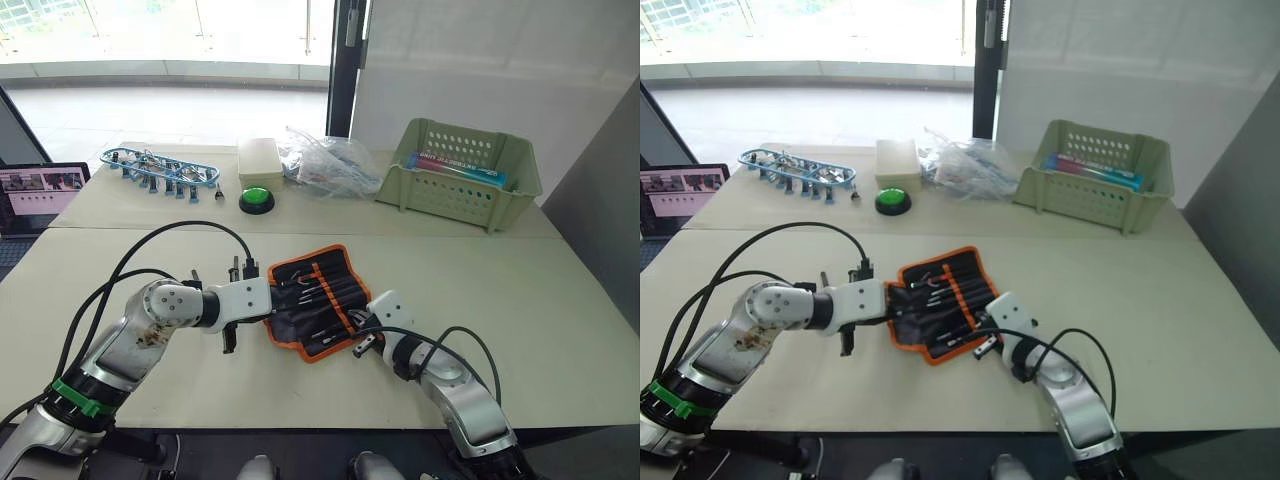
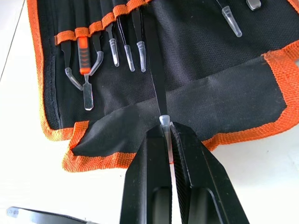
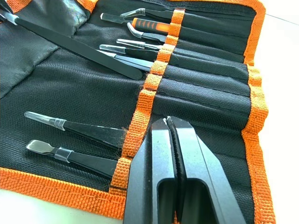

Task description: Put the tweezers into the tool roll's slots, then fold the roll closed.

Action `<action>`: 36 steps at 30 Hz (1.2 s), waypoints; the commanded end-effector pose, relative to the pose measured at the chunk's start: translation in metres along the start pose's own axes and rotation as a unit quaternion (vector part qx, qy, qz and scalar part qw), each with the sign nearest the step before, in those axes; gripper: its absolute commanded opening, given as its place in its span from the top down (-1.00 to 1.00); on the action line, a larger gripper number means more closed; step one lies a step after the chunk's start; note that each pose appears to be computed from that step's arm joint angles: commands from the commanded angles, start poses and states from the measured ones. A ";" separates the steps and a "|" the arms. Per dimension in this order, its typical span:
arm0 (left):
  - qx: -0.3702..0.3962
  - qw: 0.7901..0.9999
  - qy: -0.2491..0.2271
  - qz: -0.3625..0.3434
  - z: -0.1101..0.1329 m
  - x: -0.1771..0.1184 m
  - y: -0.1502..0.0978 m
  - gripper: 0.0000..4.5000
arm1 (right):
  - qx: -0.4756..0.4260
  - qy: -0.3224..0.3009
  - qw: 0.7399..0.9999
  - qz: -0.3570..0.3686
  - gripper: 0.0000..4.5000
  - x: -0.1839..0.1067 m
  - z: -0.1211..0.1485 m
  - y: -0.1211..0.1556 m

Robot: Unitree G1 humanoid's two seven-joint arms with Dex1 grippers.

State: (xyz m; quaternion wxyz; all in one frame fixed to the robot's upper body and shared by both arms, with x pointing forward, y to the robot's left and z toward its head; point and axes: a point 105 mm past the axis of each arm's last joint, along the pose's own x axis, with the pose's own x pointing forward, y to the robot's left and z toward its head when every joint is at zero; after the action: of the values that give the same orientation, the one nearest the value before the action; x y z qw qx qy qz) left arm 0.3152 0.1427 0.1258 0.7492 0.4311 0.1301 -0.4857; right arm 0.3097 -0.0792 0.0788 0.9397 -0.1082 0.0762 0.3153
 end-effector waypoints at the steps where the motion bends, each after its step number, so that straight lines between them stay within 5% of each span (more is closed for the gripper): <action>1: 0.033 0.999 -0.016 -0.012 0.012 0.003 -0.001 0.99 | 0.010 0.024 1.000 -0.002 1.00 -0.001 -0.012 0.001; 12: 0.036 0.999 -0.017 -0.005 0.005 -0.005 0.003 0.99 | 0.014 0.024 1.000 -0.005 1.00 -0.004 -0.013 0.003; 25: 0.058 0.998 -0.022 -0.028 0.013 0.026 0.006 0.99 | 0.016 0.024 1.000 -0.004 1.00 -0.002 -0.012 0.006; 36: -0.004 0.993 -0.091 -0.073 0.049 0.059 0.010 0.99 | 0.015 0.021 1.000 -0.003 1.00 -0.001 -0.011 0.008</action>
State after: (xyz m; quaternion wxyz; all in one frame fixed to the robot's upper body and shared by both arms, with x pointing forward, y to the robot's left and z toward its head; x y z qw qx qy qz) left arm 0.3444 0.0823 0.1149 0.7270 0.3865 0.1103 -0.5566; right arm 0.3070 -0.0785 0.0769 0.9432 -0.1026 0.0809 0.3055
